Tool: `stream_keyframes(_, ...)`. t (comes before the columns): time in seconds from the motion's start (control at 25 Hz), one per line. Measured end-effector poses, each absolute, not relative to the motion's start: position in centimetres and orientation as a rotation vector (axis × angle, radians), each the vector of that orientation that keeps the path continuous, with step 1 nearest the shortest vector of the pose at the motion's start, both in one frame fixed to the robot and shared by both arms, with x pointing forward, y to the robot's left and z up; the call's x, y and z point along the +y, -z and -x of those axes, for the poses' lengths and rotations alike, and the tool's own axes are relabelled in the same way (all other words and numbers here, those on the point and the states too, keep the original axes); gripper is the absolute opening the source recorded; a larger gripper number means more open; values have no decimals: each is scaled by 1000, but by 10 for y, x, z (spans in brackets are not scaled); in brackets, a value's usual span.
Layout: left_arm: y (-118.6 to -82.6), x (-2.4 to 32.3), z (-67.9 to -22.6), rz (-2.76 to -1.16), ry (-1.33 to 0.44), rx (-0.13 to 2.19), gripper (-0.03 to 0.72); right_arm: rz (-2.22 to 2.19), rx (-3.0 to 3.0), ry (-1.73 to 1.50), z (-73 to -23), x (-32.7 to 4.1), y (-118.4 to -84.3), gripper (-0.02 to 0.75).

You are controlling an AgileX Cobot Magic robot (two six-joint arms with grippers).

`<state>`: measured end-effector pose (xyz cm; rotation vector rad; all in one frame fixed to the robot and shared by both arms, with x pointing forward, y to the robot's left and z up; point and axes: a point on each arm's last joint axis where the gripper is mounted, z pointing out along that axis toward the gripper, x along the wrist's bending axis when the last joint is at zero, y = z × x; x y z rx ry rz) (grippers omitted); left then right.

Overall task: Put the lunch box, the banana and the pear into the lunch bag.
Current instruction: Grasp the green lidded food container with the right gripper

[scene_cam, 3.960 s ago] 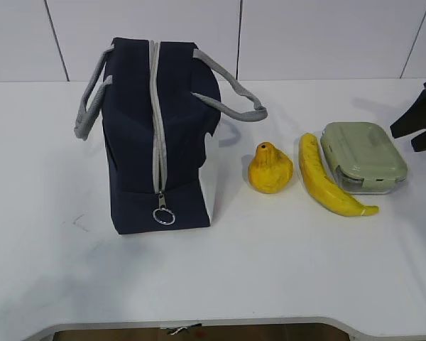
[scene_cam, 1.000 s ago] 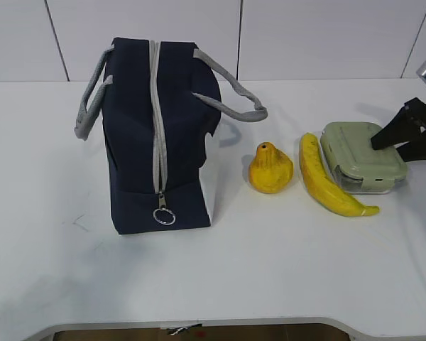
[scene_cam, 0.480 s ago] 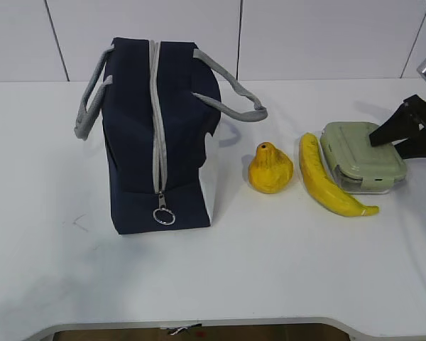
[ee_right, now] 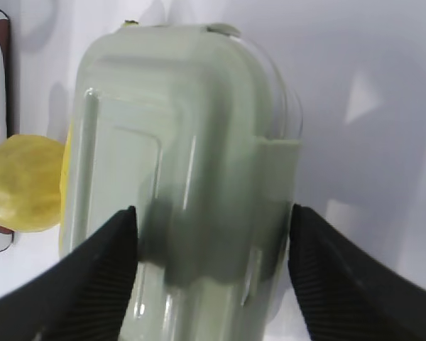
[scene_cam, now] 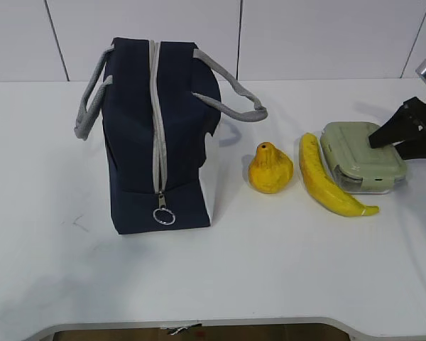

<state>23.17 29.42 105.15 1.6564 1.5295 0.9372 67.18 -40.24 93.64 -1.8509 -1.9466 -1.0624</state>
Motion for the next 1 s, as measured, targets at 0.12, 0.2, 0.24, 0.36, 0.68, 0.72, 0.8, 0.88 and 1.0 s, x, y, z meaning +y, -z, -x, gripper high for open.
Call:
stream_keyframes(0.12,-1052,294,-232,-1656,-937,1529,236,1852,-1919,1072,-673,-402,-931,535)
stream_keyframes(0.2,-1052,294,-232,-1656,-937,1529,236,1850,-1906,1080,-674,-402,-930,534)
stream_keyframes(0.24,-1052,294,-232,-1656,-937,1529,236,1849,-1908,1084,-674,-402,-930,531)
stream_keyframes(0.36,-1052,294,-232,-1656,-937,1529,236,1848,-1904,1088,-675,-402,-929,507)
stream_keyframes(0.68,-1052,294,-232,-1656,-937,1529,236,1846,-1905,1094,-675,-402,-930,461)
stream_keyframes(0.72,-1052,294,-232,-1656,-937,1529,236,1846,-1903,1097,-675,-401,-930,440)
stream_keyframes(0.8,-1052,294,-232,-1656,-937,1529,236,1846,-1899,1104,-675,-401,-931,407)
stream_keyframes(0.88,-1052,294,-232,-1656,-937,1529,236,1845,-1897,1109,-676,-401,-931,379)
stream_keyframes(1.0,-1052,294,-232,-1656,-937,1529,236,1845,-1898,1111,-676,-401,-931,375)
